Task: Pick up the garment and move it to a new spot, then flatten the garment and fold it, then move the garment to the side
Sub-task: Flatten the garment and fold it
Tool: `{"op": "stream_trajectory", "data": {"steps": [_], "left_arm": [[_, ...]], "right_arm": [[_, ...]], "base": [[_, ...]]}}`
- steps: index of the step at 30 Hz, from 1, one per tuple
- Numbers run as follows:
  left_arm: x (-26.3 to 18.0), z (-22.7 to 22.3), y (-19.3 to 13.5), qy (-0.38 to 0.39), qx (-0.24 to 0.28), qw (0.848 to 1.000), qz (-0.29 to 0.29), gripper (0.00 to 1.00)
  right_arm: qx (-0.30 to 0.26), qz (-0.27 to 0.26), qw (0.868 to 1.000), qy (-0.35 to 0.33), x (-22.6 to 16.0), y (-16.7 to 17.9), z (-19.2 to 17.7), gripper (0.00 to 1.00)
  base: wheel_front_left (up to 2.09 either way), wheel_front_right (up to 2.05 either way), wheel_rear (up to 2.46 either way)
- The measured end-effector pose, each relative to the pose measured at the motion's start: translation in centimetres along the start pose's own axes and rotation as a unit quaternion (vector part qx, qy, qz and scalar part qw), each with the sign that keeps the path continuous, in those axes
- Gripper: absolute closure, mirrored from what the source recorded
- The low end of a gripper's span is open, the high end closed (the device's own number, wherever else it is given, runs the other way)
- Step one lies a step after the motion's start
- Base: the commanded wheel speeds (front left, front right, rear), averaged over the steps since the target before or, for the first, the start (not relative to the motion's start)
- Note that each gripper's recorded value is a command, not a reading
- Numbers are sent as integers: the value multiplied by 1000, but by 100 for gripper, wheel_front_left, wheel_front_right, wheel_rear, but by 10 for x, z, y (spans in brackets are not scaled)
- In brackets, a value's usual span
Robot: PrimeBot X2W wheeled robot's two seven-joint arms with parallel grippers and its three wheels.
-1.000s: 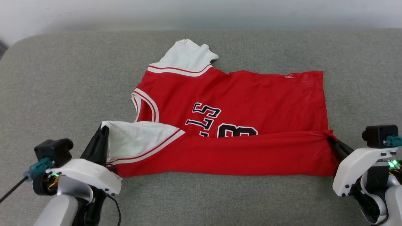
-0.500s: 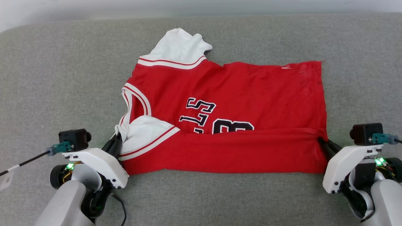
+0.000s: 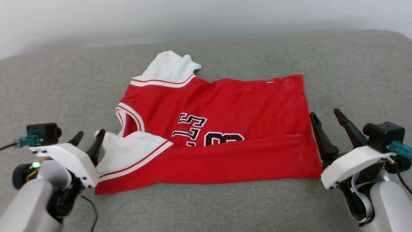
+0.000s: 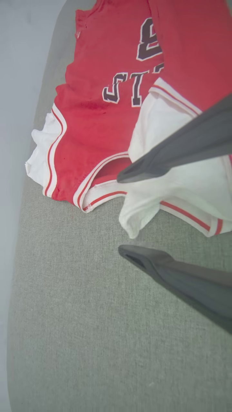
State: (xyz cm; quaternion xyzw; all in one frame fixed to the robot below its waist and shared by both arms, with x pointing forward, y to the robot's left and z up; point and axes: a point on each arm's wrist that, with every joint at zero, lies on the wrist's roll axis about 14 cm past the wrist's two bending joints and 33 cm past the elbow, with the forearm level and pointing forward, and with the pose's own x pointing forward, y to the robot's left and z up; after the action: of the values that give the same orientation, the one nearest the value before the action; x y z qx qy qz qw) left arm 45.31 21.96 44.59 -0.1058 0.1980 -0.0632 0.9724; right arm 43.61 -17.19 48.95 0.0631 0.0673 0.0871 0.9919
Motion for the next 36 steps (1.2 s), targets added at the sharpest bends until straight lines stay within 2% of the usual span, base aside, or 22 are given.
{"op": "stream_trajectory", "data": {"steps": [9, 17, 24, 25, 26, 31, 36], "left_arm": [[-18, -2, 3, 122, 42, 992, -18, 0], [-34, -58, 1, 276, 16, 961, -25, 0], [-32, -93, -4, 343, -7, 939, -32, 0], [-31, -96, -6, 347, -9, 937, -34, 56], [-30, -98, -7, 350, -15, 936, -35, 100], [-27, -102, -18, 343, -31, 937, -50, 100], [-21, -87, -20, 290, -20, 955, -55, 100]], "right_arm": [[-4, -21, 999, -49, -21, -4, 27, 0], [10, -40, 998, -36, -24, -11, 14, 0], [21, -62, 998, -12, -23, -25, -5, 0], [22, -65, 998, -10, -23, -27, -6, 0], [24, -68, 997, -6, -24, -30, -8, 0], [27, -81, 996, 10, -26, -43, -10, 0], [30, -80, 995, 43, -26, -49, -14, 0]], "base": [[0, 0, 0], [0, 0, 0], [0, 0, 0], [0, 0, 0], [0, 0, 0], [0, 0, 0], [0, 0, 0]]}}
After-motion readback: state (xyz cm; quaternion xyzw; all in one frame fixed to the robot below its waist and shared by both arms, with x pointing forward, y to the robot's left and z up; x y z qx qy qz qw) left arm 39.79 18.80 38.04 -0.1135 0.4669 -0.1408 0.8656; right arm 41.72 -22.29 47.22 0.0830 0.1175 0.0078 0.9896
